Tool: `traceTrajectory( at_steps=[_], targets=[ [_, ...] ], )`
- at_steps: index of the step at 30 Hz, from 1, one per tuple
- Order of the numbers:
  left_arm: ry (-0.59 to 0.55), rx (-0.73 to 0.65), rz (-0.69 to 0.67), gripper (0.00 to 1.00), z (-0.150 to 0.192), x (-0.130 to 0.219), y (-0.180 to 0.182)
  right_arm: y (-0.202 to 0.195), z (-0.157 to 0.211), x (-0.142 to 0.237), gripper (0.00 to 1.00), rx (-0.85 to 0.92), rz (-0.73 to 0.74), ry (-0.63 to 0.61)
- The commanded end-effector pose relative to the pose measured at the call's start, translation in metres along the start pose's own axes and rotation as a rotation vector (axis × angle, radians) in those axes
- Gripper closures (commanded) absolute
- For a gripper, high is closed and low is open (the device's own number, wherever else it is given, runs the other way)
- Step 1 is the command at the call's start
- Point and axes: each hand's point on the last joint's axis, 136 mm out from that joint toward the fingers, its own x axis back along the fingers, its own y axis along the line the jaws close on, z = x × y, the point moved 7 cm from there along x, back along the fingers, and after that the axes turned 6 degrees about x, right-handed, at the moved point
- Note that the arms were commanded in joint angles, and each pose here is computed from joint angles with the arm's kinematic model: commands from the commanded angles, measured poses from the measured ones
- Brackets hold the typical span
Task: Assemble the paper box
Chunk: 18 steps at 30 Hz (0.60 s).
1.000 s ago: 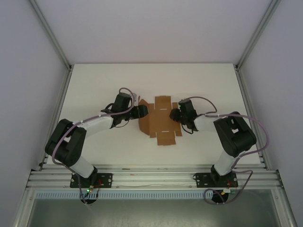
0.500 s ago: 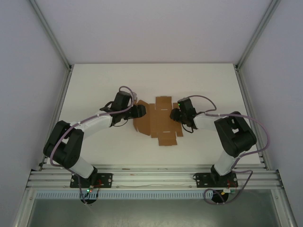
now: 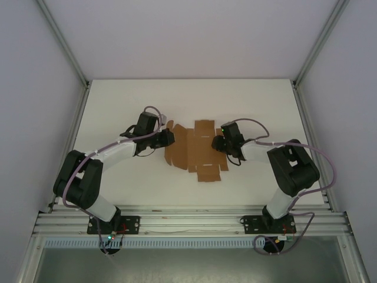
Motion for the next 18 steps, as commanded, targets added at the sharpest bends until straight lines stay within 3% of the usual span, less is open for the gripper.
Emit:
traceTrajectory(
  at_steps=[1,6,9,13,18],
  targets=[
    [-0.042,-0.036,0.133,1.00,-0.005,0.018,-0.014,-0.015,0.016,0.018,0.53,0.031,0.083,0.084],
    [-0.131,-0.114,0.366,1.00,-0.013,0.056,-0.052,-0.008,-0.009,0.077,0.25,0.060,-0.027,-0.048],
    [-0.179,-0.204,0.523,1.00,-0.014,0.088,-0.081,-0.009,-0.020,0.116,0.01,0.064,-0.137,-0.142],
    [-0.244,-0.300,0.677,1.00,-0.014,0.130,-0.111,-0.013,-0.029,0.162,0.00,0.059,-0.300,-0.272],
    [-0.321,-0.378,0.776,1.00,-0.009,0.173,-0.134,-0.012,-0.034,0.198,0.00,0.063,-0.507,-0.329]
  ],
)
